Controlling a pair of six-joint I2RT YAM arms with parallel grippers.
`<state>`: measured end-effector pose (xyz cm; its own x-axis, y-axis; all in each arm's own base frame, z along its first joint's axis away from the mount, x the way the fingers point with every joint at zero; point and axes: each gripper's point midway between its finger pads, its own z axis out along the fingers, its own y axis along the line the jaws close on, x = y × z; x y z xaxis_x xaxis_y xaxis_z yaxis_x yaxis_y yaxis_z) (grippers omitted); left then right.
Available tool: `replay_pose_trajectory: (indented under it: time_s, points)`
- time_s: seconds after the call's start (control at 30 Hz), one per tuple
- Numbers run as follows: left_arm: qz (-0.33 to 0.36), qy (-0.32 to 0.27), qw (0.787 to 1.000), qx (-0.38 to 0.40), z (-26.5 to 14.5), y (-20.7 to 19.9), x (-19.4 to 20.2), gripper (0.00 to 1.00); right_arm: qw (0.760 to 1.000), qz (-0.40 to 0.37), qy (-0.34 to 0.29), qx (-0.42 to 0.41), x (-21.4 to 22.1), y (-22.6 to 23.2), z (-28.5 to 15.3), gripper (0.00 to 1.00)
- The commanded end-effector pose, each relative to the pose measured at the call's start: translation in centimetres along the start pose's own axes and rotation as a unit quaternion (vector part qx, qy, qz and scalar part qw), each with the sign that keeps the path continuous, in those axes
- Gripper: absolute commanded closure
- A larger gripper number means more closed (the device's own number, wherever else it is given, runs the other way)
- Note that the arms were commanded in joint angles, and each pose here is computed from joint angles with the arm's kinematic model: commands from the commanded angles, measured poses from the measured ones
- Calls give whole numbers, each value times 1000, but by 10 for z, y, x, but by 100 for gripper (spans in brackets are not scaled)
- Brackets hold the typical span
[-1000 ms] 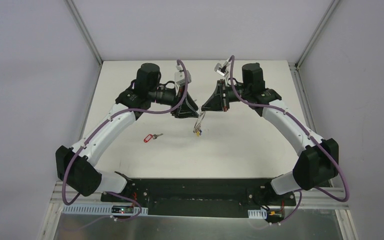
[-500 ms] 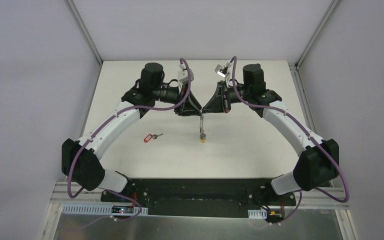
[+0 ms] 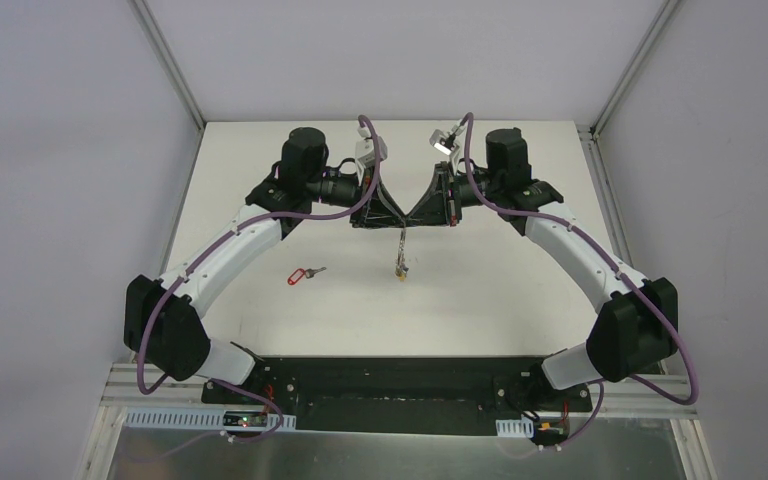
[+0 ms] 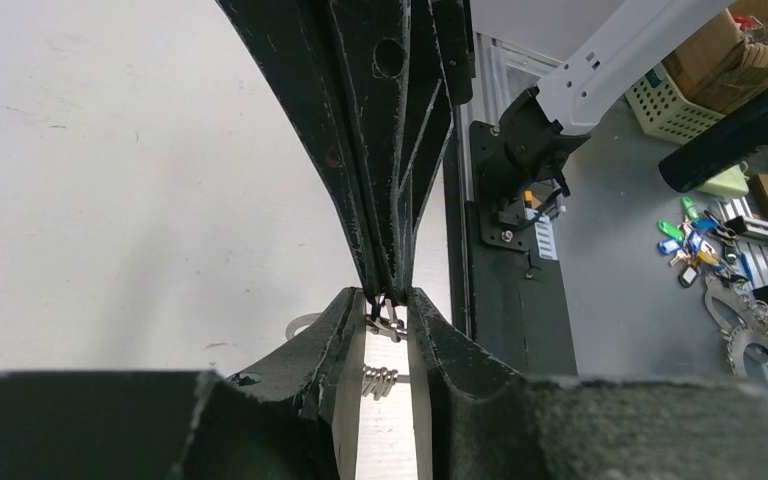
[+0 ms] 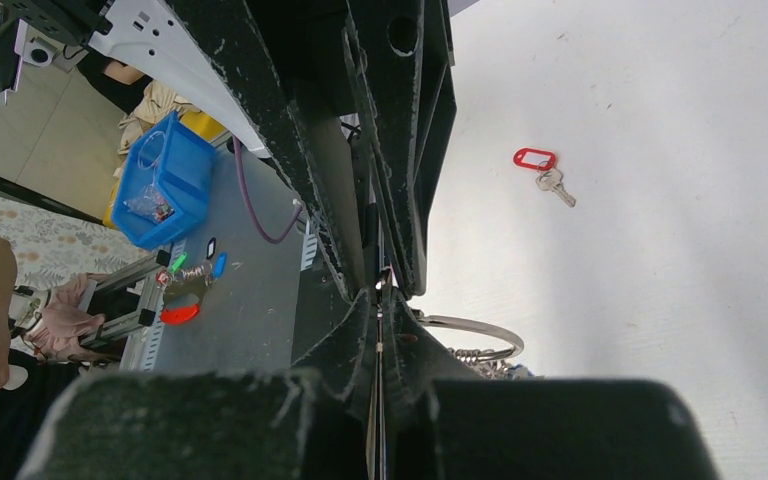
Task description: Put the keys on the keyring
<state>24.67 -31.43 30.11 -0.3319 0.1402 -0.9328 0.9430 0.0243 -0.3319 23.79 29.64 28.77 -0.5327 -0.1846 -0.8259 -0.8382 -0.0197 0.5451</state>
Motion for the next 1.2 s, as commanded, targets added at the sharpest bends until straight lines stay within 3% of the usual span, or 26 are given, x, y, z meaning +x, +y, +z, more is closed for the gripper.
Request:
replay_pose_trajectory:
  time_s: [0.0, 0.67, 0.83, 1.03, 1.17]
  points:
    - [16, -6, 999, 30, 1, -14, -4, 79, 999, -43, -13, -17, -14, 18, -5, 100]
    - [2, 0, 999, 36, 0, -16, 3, 85, 999, -46, -19, -10, -16, 18, -10, 100]
    - [0, -1, 999, 32, -2, -14, 4, 81, 999, -47, -19, -11, -16, 18, -10, 100]
    - [-4, 0, 1000, 30, -3, -12, 6, 83, 999, -46, -20, -12, -17, 19, -11, 100]
    - [-3, -2, 1000, 28, -6, -10, 5, 76, 999, -48, -20, -12, -18, 19, -11, 100]
